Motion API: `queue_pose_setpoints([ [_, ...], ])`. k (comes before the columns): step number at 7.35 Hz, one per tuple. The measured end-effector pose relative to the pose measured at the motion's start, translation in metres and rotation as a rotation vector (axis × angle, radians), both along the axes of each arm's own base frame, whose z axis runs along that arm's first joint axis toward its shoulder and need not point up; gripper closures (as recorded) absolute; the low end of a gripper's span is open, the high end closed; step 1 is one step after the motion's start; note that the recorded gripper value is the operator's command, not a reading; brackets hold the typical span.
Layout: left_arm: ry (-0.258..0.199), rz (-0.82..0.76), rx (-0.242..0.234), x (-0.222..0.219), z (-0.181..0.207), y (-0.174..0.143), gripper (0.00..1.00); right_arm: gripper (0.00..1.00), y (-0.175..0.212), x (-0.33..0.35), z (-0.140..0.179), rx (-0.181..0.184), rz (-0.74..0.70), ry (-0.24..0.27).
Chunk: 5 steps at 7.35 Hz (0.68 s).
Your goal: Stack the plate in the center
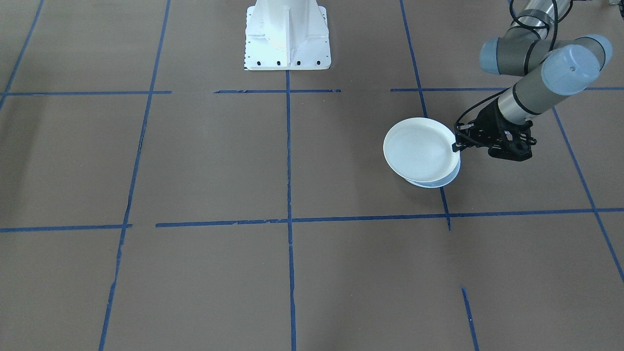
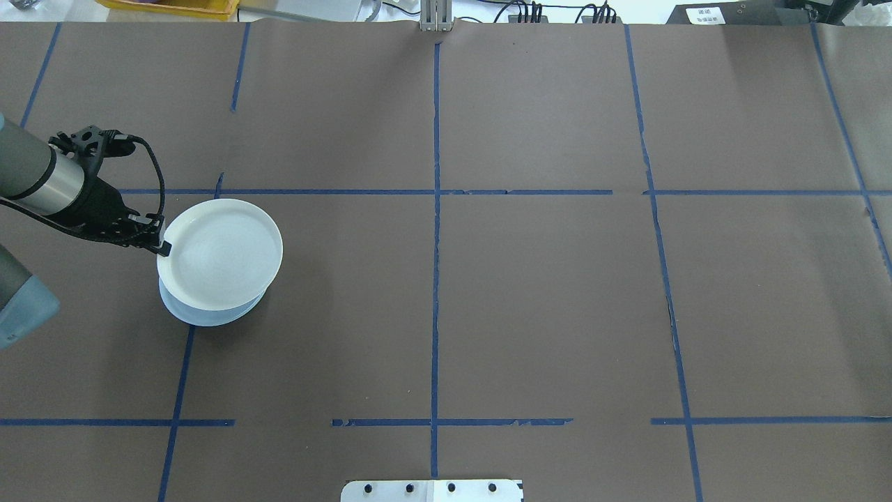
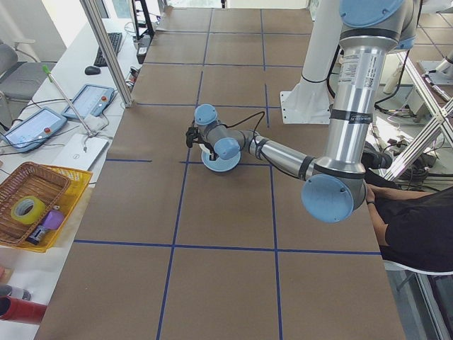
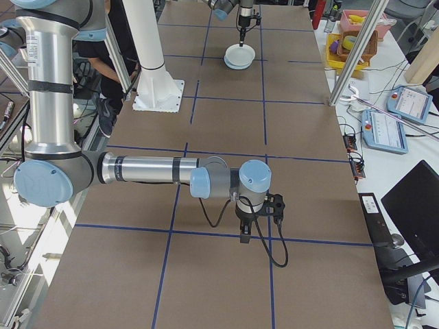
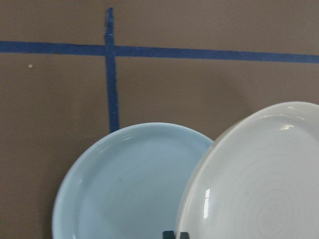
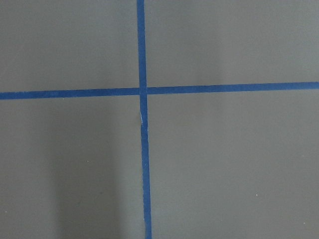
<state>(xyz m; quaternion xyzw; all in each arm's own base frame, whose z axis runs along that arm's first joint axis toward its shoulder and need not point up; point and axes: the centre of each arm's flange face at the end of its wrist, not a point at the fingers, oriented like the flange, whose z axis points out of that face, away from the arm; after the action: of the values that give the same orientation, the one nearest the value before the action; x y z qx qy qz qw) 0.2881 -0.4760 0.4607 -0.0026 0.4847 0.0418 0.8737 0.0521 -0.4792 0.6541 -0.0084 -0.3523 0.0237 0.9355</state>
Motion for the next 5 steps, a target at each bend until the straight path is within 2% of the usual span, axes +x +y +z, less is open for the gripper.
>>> queue_pose_setpoints([
  [2,-0.012,0.013,0.015,-0.0096,0.0129,0.0043,1.00,0.00,0.0000,-0.0001,-0.0001,-0.001,0.001,-0.001],
  [3,-0.014,0.015,0.020,-0.0124,0.0154,0.0049,0.01,0.00,0.0000,0.0001,0.0000,-0.001,0.001,-0.001],
  [5,-0.010,0.016,0.025,-0.0142,0.0136,0.0050,0.00,0.00,0.0000,0.0002,0.0000,0.000,0.000,0.000],
])
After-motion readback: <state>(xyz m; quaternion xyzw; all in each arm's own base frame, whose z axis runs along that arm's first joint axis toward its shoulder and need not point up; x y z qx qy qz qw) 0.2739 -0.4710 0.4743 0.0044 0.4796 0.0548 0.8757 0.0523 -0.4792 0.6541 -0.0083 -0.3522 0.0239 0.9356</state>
